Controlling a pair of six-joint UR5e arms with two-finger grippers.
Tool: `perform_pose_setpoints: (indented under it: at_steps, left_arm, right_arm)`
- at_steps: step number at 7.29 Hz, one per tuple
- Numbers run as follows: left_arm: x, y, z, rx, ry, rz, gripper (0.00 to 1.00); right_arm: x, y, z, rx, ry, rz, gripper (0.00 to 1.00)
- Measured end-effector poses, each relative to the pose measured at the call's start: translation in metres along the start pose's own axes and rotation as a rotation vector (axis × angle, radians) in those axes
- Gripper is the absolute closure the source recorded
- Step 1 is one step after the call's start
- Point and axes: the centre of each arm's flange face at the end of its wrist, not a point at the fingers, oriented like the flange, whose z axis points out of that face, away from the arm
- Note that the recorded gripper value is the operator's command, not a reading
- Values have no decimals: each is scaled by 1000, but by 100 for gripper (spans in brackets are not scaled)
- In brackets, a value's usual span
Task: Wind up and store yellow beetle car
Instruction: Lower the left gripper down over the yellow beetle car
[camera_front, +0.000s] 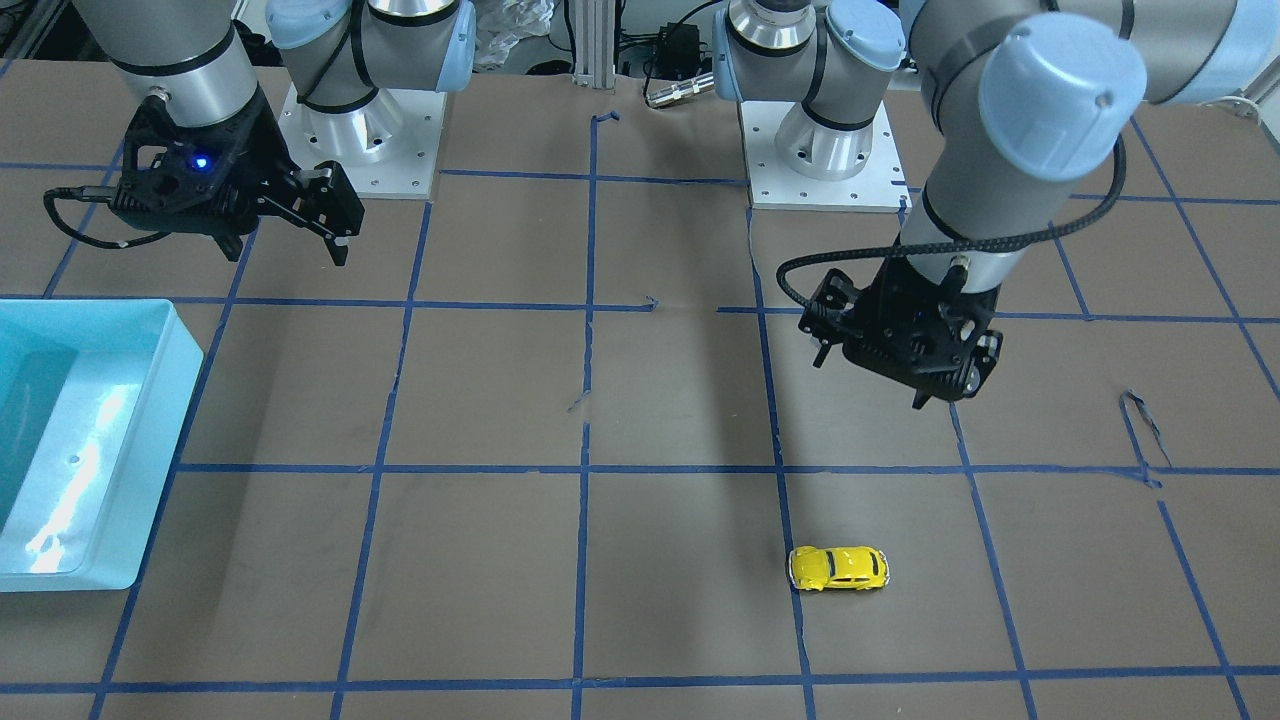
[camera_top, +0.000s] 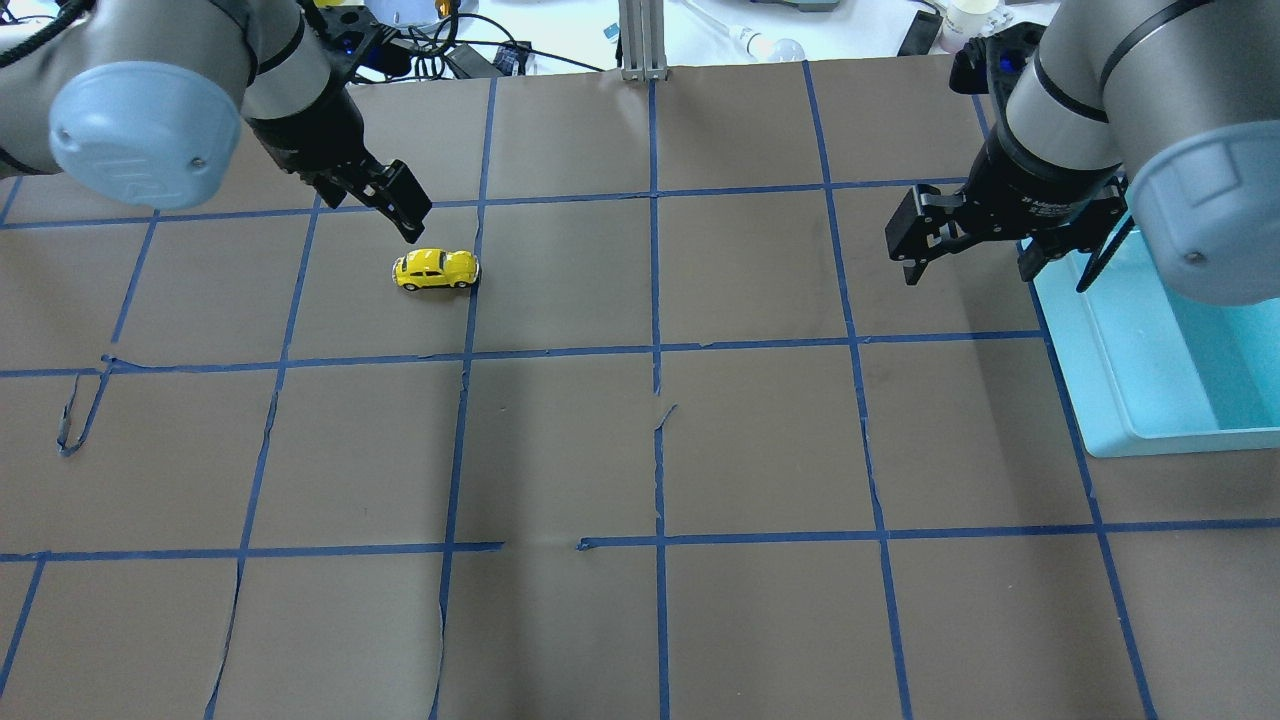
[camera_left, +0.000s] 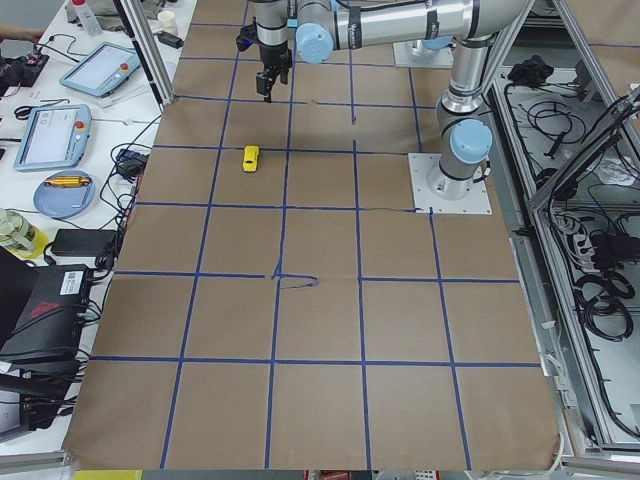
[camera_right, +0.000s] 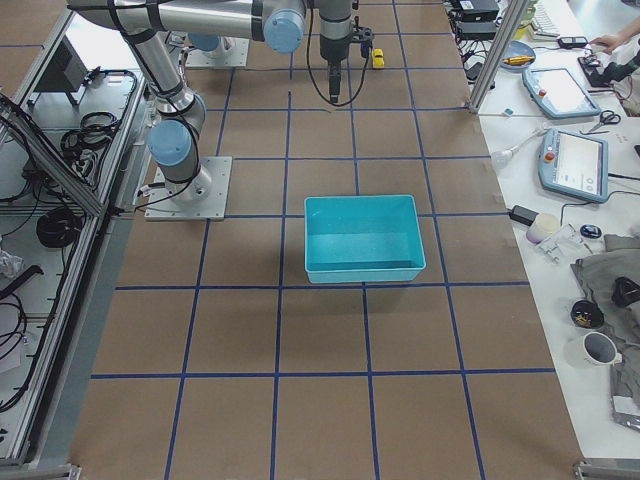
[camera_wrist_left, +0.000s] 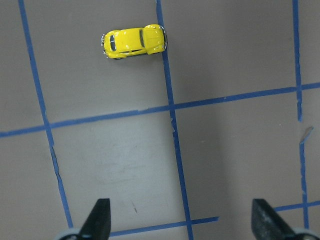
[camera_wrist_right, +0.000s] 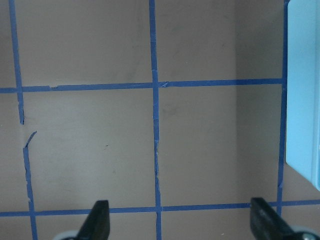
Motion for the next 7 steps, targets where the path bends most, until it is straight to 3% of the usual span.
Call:
perform_pose_setpoints:
  at_steps: [2,4,7]
  left_arm:
    - [-28,-28,43,10,-13,370,0]
    - [-58,-34,86,-13,14,706,0]
    - [-75,-43,153,-36,75,943,0]
  right_arm:
    - [0,0,0,1,0,1,0]
    - [0,0,0,0,1,2,0]
    - [0,0,-1,2,0,3,0]
